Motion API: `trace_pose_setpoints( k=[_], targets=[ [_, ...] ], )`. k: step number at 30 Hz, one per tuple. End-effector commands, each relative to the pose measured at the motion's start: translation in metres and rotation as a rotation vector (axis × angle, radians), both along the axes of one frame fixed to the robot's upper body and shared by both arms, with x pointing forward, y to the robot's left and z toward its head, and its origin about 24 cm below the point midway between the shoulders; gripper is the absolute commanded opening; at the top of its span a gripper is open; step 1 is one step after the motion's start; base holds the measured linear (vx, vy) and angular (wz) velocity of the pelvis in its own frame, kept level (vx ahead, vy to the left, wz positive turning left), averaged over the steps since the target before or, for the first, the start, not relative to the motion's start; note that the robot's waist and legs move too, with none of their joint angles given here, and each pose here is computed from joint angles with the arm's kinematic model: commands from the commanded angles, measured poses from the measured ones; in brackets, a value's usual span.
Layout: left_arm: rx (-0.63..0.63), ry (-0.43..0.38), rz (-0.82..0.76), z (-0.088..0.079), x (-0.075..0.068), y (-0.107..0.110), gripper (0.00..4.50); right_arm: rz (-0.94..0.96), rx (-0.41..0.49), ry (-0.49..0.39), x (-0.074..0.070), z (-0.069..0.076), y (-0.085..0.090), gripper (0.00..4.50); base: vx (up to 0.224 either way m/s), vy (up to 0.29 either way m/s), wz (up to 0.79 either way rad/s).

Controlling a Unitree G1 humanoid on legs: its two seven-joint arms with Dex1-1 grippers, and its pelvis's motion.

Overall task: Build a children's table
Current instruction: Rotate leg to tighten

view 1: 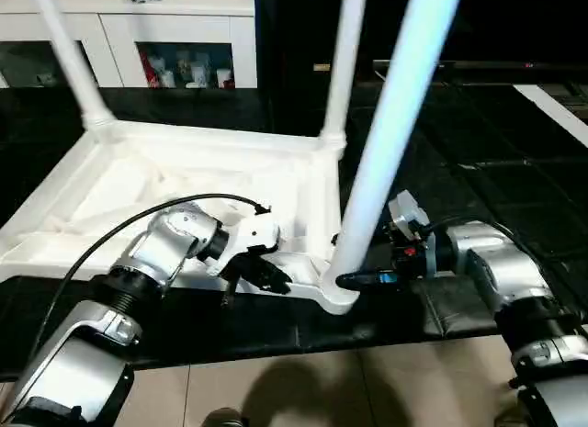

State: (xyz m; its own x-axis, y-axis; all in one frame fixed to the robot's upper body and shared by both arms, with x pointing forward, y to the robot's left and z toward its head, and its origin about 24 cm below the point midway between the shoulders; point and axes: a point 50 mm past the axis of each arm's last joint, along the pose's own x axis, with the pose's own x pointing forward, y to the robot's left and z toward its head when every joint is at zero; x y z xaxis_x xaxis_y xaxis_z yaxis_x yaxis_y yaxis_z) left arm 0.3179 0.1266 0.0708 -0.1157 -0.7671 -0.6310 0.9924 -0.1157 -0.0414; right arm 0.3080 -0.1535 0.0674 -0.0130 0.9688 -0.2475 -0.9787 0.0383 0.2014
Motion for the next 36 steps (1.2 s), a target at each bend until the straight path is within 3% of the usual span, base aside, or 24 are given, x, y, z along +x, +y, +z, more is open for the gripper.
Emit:
trace_pose_setpoints(
  k=[1,18,27,32,33,36],
  targets=[
    [-0.009,-0.034,-0.056,0.007,0.0,-0.009,0.0,0.029,-0.009,-0.011,0.002,0.004,0.001,3.74,0.0,0.0,0.0],
    [-0.011,-0.04,-0.019,0.007,0.002,-0.003,0.0,0.07,0.001,0.025,0.001,0.001,0.007,2.25,0.0,0.0,0.0],
    [-0.054,-0.034,0.051,0.007,0.005,-0.006,0.0,0.055,0.019,0.027,-0.001,-0.002,0.012,2.11,0.0,0.0,0.0],
    [-0.132,-0.059,0.286,0.008,0.02,-0.018,0.0,-0.108,0.0,-0.008,0.0,-0.012,0.022,2.09,0.0,0.0,0.0],
    [-0.172,-0.068,0.397,0.009,0.027,-0.027,0.0,-0.232,-0.031,-0.007,0.003,-0.019,0.031,2.09,0.0,0.0,0.0],
    [-0.198,-0.053,0.476,0.009,0.03,-0.035,0.0,-0.363,-0.05,0.007,0.007,-0.024,0.041,2.03,0.0,0.0,0.0]
  ],
)
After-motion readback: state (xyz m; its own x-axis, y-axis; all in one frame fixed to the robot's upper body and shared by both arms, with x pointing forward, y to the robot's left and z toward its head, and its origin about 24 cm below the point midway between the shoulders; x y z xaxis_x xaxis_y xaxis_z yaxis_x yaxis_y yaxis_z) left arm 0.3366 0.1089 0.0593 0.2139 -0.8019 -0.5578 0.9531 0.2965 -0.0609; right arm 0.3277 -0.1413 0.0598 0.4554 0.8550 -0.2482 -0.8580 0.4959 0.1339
